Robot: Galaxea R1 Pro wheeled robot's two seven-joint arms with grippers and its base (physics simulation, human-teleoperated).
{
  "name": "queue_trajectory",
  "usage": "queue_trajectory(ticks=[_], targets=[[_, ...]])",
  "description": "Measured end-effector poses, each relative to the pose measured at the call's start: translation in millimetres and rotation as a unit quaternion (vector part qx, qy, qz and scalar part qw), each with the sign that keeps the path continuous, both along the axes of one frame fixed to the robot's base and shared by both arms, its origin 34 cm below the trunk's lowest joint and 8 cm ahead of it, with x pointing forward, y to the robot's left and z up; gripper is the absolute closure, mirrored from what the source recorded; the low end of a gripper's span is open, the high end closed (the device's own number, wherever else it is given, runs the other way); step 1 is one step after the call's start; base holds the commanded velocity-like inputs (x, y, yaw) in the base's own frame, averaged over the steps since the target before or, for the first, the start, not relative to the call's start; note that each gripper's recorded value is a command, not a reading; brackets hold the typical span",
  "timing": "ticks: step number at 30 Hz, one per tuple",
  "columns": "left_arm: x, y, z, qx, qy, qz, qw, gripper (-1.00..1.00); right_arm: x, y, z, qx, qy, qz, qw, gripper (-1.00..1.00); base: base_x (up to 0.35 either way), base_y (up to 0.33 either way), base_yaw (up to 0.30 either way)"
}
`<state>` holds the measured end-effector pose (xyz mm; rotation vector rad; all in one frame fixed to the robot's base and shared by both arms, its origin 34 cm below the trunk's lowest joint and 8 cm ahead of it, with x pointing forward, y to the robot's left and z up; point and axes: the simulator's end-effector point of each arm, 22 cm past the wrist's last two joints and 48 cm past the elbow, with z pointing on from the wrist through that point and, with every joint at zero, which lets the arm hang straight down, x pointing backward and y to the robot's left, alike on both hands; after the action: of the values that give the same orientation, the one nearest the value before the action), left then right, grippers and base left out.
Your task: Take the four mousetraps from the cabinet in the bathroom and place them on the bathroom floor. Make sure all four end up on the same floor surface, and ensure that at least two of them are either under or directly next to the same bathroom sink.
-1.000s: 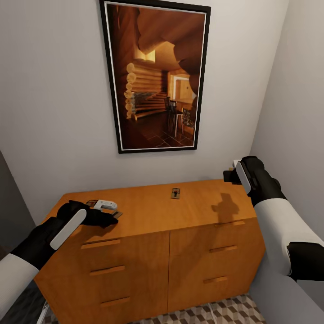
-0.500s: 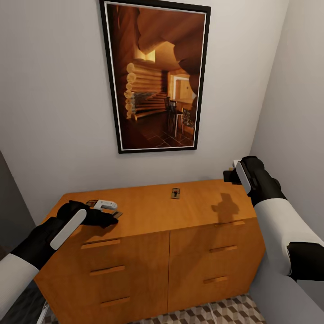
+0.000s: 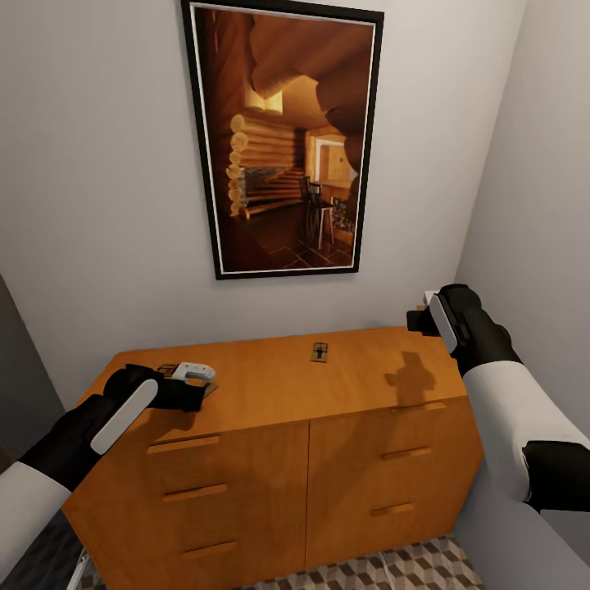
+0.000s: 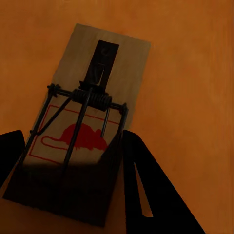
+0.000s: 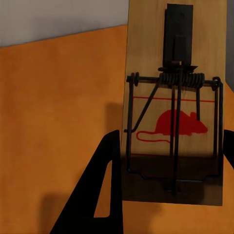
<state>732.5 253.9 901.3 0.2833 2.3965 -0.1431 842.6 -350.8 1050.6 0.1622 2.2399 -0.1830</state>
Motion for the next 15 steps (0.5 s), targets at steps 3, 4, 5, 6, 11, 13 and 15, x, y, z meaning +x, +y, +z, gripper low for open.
queue_trajectory(ticks=[3,4,5,6,11,13,15], targets=[[0.0,0.0,0.0,0.000,0.000,0.000,1.0000,1.00,0.0,0.0,0.0,0.000,0.000,0.000,1.0000,1.00,0.000,0.000,0.000],[0.0,0.0,0.0,0.000,0.000,0.000,1.0000,1.00,0.0,0.0,0.0,0.000,0.000,0.000,1.0000,1.00,0.000,0.000,0.000],[0.0,0.0,0.0,0.000,0.000,0.000,1.0000,1.00,0.0,0.1,0.0,0.000,0.000,0.000,1.0000,1.00,0.000,0.000,0.000],[0.0,0.0,0.0,0.000,0.000,0.000,1.0000,1.00,0.0,0.1,0.0,0.000,0.000,0.000,1.0000,1.00,0.000,0.000,0.000],[0.0,0.0,-0.1,0.001,0.000,0.000,1.0000,1.00,0.0,0.0,0.0,0.000,0.000,0.000,1.0000,1.00,0.000,0.000,0.000],[-0.1,-0.3,0.2,0.000,0.000,-0.001,1.0000,1.00,0.0,0.0,0.0,0.000,0.000,0.000,1.0000,1.00,0.000,0.000,0.000],[-0.2,-0.2,0.2,0.001,0.000,-0.001,1.0000,1.00,0.0,0.0,-0.1,0.000,0.000,0.000,1.0000,1.00,0.000,0.000,0.000]])
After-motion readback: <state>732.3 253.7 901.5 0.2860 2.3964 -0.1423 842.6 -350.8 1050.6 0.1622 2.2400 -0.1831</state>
